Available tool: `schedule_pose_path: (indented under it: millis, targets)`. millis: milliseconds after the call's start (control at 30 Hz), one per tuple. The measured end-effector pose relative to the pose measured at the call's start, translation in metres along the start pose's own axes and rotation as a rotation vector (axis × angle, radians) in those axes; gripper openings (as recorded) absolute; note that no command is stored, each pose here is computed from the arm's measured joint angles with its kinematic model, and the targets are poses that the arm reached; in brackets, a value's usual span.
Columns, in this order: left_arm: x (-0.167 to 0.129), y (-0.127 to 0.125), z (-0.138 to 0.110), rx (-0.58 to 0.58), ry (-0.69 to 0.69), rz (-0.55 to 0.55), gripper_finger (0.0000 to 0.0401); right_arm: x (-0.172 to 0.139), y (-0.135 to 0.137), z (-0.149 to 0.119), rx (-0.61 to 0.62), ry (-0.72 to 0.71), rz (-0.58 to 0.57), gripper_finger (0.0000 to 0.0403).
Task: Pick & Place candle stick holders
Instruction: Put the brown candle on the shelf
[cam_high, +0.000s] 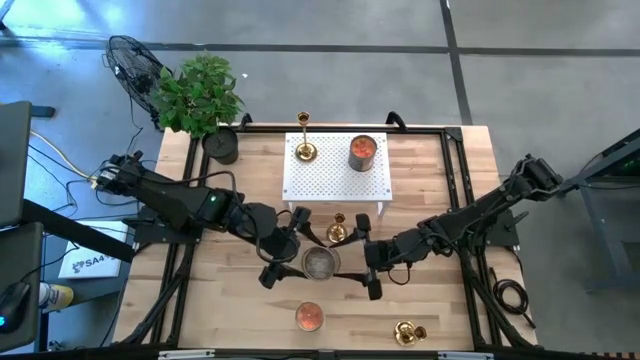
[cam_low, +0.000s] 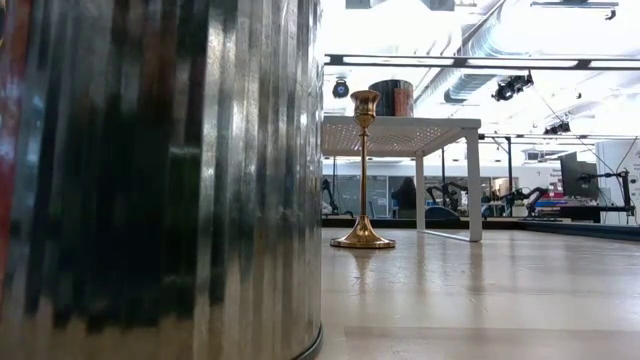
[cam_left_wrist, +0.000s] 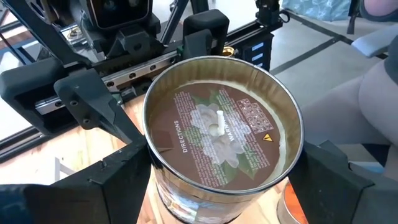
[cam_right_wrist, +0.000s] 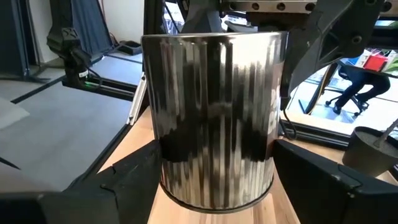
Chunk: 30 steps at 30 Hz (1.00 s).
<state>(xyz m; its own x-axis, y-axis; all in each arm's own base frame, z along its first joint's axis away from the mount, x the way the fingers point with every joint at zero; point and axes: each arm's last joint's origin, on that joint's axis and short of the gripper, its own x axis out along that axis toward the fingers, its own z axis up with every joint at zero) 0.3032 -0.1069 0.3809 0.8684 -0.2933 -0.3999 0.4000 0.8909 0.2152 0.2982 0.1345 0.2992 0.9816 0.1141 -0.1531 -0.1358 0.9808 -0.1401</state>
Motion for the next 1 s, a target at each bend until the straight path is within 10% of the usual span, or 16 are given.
schedule_pose_path:
  millis: [1000]
  targets:
    - [0.001,0.0,-0.0012,-0.01,0.011,-0.001,0.032,-0.0038,0.0074,0.0018,0.093,-0.003,-0.068,0.0301]
